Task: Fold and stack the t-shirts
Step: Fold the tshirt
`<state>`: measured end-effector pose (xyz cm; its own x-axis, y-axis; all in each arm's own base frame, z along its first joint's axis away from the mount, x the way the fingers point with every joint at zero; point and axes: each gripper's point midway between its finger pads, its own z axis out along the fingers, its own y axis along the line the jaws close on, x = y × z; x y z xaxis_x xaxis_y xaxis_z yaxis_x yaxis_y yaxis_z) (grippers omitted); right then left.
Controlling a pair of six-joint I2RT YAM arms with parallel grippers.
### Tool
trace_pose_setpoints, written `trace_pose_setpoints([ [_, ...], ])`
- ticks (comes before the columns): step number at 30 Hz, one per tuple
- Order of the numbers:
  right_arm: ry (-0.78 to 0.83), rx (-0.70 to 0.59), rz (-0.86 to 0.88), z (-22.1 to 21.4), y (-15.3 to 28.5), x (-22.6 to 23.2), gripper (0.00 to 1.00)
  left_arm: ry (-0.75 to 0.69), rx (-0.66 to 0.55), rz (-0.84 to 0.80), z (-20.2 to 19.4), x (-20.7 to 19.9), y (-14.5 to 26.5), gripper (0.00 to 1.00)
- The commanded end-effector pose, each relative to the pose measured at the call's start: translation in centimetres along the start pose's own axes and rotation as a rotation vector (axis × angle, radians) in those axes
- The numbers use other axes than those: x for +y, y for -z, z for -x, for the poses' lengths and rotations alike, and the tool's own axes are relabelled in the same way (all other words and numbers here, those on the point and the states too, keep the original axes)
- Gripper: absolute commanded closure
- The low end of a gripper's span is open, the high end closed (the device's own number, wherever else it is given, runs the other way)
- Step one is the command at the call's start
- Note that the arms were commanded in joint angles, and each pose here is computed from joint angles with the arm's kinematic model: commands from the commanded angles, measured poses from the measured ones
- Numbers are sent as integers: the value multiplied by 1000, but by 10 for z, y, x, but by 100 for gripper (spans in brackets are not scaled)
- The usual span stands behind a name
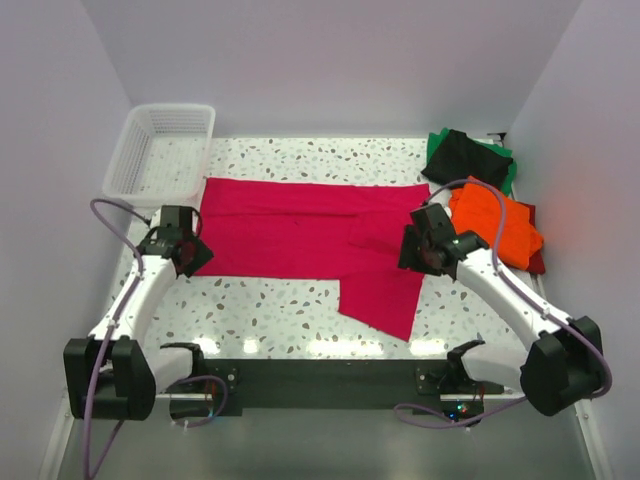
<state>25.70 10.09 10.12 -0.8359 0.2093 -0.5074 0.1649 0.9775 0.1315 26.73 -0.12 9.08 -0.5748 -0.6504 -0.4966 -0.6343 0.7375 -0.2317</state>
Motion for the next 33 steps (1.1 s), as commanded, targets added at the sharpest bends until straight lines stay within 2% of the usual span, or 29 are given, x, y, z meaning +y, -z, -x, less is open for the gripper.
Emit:
trace_pose_setpoints([
  [1,-63,-12,20,-14,8,-6,44,112,35,5,-5,23,-13,60],
  [7,-79,5,23,-27,9,-11,44,176,39,8,11,49,-26,60],
  [9,-75,6,18,-26,8,-11,44,198,39,-36,18,48,-32,58],
  [17,-64,8,9,-17,2,-5,44,251,167,-102,4,49,-63,54],
  [23,-55,15,-7,-12,-5,-3,45,272,179,-100,5,48,-71,57],
  [28,-71,16,-28,-14,-8,-6,45,280,187,-72,5,51,-75,64],
  [31,-89,22,-61,-19,-8,-14,46,284,189,-53,5,54,-77,74],
  [32,-94,19,-61,-20,-5,-15,46,282,185,-43,5,56,-77,83],
  [33,-98,28,-67,-25,-6,-18,46,279,187,-37,5,57,-77,87],
])
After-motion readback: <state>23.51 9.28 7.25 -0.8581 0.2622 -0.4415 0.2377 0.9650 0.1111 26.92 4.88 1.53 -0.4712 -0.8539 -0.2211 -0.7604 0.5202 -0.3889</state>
